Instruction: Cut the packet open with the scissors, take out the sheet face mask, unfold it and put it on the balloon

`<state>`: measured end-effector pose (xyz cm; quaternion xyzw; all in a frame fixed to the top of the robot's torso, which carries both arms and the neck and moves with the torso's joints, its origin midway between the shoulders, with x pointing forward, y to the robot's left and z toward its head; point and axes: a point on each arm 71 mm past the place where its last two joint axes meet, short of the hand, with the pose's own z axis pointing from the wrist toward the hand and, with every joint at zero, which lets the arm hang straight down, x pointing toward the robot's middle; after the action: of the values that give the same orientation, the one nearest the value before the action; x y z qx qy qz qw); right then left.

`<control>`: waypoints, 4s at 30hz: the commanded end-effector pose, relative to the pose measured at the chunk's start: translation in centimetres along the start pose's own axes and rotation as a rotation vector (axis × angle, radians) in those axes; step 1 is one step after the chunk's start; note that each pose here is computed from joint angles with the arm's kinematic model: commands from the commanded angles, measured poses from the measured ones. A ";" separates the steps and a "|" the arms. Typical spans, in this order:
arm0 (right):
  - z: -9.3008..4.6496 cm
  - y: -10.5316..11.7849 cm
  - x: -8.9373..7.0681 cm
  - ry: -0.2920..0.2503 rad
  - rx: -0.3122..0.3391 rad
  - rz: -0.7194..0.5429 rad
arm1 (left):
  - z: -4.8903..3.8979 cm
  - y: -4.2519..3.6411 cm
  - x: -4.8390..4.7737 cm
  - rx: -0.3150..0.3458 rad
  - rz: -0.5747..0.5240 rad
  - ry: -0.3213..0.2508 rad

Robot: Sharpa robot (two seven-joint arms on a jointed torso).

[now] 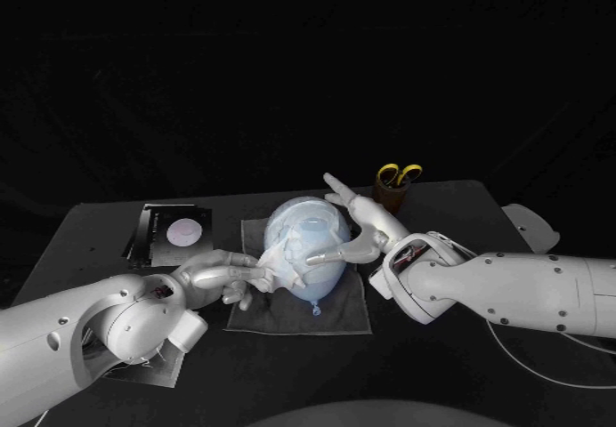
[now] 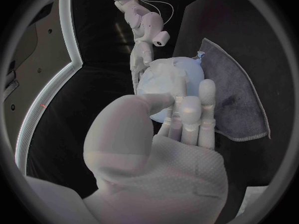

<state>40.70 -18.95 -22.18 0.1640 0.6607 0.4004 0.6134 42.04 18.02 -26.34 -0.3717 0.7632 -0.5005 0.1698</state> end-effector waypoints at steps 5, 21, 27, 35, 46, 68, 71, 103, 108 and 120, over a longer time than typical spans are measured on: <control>0.8 -0.3 1.5 0.140 0.038 -0.025 | 0.08 -0.25 0.23 0.020 -0.006 0.005; 1.2 -1.4 1.2 0.134 0.086 -0.031 | -0.04 -0.30 -0.62 0.038 0.015 -0.052; 1.2 -1.6 1.0 0.130 0.091 -0.030 | -0.13 -0.54 -1.41 0.076 0.063 -0.121; 1.2 -1.8 0.9 0.133 0.100 -0.015 | -0.24 -0.89 -2.08 0.123 0.127 -0.191; 1.1 -1.8 0.8 0.131 0.106 -0.002 | 0.01 -0.65 -1.40 0.086 0.168 -0.110; 1.0 -2.1 0.6 0.148 0.113 -0.002 | 0.06 -0.47 -2.46 0.069 0.195 -0.171; 0.9 -2.2 0.6 0.151 0.114 -0.002 | 0.11 -0.68 -2.65 0.092 0.198 -0.209; 0.7 -2.5 0.3 0.163 0.123 0.008 | 0.64 -0.64 -2.86 0.074 0.246 -0.211; 0.7 -2.5 0.3 0.163 0.123 0.010 | 0.49 -0.68 -3.01 0.084 0.269 -0.205; 0.7 -2.5 0.4 0.173 0.123 0.017 | -0.48 -1.85 -5.59 0.186 0.261 -0.300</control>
<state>42.28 -20.35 -23.65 0.1774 0.7171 0.3742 0.5606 45.94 21.99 -25.66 -0.3279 0.7409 -0.4591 0.3643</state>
